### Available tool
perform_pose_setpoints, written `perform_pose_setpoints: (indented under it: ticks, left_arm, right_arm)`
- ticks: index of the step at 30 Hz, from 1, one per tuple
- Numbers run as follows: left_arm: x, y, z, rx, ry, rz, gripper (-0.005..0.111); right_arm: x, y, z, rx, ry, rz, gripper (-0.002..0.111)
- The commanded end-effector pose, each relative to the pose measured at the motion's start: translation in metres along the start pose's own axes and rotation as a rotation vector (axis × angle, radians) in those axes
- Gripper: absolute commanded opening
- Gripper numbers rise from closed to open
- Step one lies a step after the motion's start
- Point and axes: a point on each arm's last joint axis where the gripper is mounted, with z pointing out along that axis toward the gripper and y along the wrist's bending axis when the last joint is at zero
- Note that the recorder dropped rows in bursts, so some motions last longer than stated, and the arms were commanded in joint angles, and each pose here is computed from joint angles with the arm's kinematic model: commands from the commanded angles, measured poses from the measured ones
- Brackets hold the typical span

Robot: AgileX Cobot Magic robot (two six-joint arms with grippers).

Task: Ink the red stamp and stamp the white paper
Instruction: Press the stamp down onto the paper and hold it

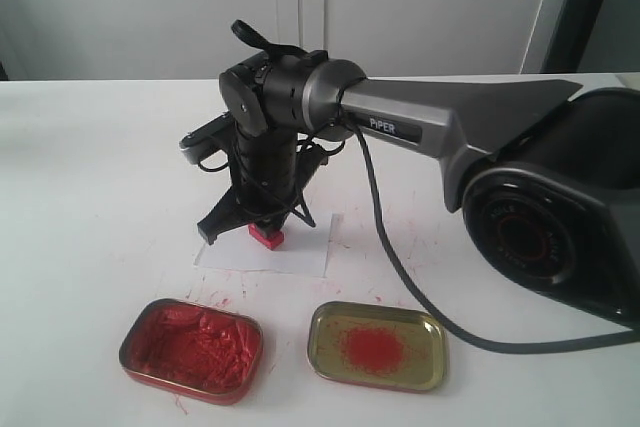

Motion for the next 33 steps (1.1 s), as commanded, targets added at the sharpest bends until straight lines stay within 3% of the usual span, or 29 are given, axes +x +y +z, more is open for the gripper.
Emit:
perform_pose_setpoints:
  ticks: [1, 16, 33]
  left_arm:
    - [0.002, 0.0, 0.001, 0.002, 0.004, -0.012, 0.0]
    - [0.002, 0.0, 0.001, 0.002, 0.004, -0.012, 0.0]
    - [0.002, 0.0, 0.001, 0.002, 0.004, -0.012, 0.0]
  right_arm:
    - [0.017, 0.006, 0.035, -0.046, 0.122, 0.019, 0.0]
    - [0.005, 0.002, -0.028, -0.044, -0.028, 0.076, 0.0]
    - [0.003, 0.002, -0.037, -0.069, -0.05, 0.111, 0.0]
